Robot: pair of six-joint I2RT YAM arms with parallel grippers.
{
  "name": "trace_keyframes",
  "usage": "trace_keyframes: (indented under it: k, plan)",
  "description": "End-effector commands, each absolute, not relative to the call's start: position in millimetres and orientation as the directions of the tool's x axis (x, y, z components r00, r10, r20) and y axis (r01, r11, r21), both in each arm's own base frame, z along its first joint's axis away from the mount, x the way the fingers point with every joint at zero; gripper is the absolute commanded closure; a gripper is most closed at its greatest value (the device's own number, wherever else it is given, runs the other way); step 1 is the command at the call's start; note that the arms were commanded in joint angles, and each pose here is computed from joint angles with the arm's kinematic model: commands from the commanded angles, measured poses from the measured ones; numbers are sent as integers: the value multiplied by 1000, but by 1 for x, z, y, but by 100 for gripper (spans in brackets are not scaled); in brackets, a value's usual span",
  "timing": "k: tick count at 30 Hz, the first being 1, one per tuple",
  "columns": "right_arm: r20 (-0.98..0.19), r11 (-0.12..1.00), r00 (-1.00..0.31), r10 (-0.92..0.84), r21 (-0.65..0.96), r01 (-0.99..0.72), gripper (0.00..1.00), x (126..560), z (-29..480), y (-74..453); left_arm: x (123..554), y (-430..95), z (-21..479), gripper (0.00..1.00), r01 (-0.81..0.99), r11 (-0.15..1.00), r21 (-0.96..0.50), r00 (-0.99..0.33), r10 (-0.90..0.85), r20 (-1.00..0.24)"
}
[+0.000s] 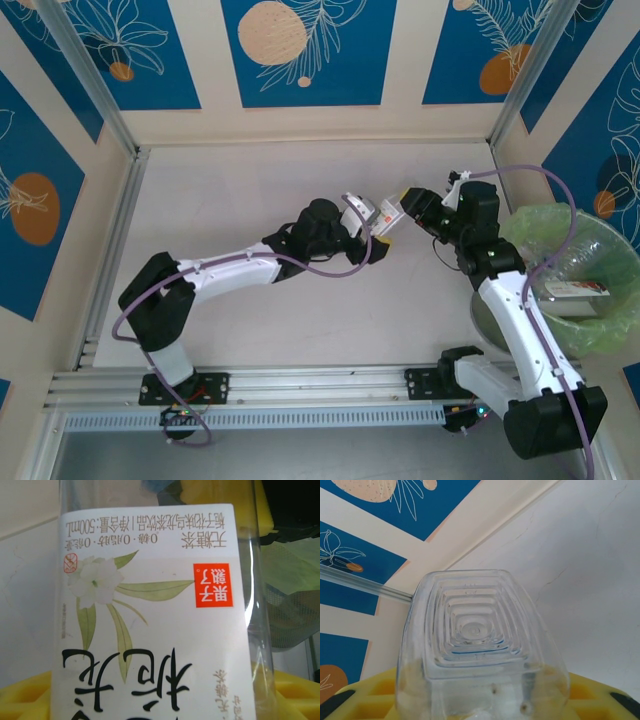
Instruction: Put the plastic bottles in the bin
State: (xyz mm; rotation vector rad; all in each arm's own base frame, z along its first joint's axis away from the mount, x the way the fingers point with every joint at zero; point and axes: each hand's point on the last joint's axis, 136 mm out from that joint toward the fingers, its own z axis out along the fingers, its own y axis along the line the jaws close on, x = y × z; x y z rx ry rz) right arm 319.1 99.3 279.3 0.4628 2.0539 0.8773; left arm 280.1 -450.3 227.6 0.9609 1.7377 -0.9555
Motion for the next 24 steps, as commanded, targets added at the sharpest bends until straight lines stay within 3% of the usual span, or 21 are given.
trace_keyframes:
  k: [1,6,8,15,21,24]
  plan:
    - [-607,711,-544,579,702,-27,66,316,287,96,261,-460,258,32,937,301,-177,-233,162,-959]
    - [-626,722,-527,575,691,-33,69,313,292,93,257,-461,263,17,942,275,-193,-240,149,-959]
    - [-638,730,-516,572,682,-34,70,313,295,91,251,-462,265,1,950,241,-197,-237,151,-960]
    - [-706,793,-479,521,609,-35,70,309,311,80,248,-455,269,0,953,247,-176,-213,134,-968]
    - [-799,881,-430,419,473,-20,70,302,333,61,307,-415,250,0,771,616,-163,-267,80,-960]
    - [-858,935,-388,337,354,29,70,295,352,41,323,-397,239,0,680,717,-150,-295,80,-952]
